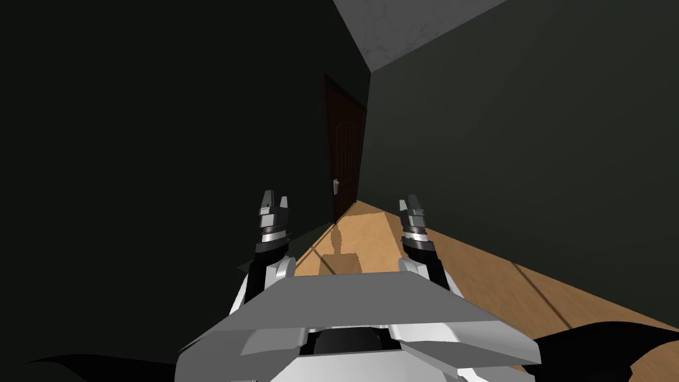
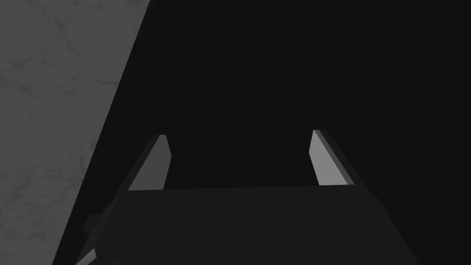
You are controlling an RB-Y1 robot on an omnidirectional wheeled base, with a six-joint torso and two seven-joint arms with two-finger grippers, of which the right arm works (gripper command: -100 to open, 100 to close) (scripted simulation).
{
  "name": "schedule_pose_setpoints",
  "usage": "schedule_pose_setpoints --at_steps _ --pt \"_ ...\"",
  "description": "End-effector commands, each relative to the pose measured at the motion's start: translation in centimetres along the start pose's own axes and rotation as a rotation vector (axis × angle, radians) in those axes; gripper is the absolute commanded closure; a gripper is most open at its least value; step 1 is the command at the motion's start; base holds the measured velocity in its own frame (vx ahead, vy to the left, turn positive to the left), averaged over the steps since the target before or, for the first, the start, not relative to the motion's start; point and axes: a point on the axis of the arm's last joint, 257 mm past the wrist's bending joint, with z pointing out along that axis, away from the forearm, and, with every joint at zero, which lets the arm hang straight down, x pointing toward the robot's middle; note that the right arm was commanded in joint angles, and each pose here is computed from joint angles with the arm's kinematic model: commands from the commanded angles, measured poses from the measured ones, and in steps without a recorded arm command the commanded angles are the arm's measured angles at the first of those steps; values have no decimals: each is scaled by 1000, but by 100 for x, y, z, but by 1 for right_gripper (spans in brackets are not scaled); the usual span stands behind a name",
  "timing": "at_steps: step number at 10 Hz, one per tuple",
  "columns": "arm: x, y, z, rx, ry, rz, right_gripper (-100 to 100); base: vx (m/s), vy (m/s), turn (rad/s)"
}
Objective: Pull the door open
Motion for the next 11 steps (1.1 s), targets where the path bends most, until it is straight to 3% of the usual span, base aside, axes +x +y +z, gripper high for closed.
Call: schedule_pose_setpoints --at_steps 1,11 --pt "96 -98 -2 8 31 -39 -100 98 -21 97" --pt "653 -673 -65 37 216 -267 -100 146 -30 74"
